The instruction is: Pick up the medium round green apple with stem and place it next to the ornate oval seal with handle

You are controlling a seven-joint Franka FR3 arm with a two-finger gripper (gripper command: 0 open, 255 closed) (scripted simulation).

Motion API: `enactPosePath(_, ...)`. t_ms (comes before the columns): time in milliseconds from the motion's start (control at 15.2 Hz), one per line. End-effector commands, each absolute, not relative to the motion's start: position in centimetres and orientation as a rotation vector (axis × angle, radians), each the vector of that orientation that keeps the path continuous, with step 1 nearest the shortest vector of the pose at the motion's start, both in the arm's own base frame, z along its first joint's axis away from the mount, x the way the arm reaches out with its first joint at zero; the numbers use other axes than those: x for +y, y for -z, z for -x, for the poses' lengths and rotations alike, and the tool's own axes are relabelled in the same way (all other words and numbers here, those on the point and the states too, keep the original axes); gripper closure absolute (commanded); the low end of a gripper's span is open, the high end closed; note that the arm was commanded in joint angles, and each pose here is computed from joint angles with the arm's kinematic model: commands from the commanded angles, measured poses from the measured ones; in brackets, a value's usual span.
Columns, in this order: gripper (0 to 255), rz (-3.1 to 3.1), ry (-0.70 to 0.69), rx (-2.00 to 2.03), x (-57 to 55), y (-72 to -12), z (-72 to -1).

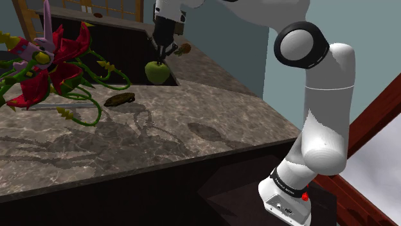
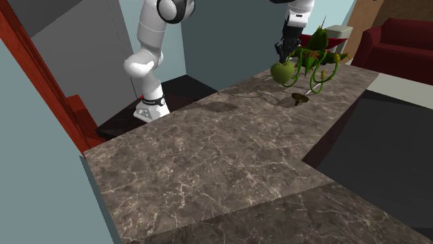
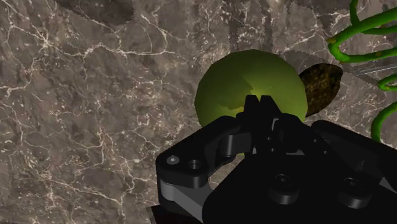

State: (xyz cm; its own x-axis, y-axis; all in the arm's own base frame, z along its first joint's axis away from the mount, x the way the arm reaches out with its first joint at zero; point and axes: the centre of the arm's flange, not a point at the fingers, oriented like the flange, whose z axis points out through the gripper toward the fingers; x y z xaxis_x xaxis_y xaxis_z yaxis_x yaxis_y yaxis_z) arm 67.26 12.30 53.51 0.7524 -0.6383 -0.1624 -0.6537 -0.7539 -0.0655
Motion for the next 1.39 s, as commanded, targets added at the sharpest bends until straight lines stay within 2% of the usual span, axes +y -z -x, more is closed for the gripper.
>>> enactPosePath(0,255,2.829,-0.196,1.048,12.4,-52.5,-67.2)
enactPosePath(1320,255,2.829,-0.196,1.048,12.4,-41.9,-67.2)
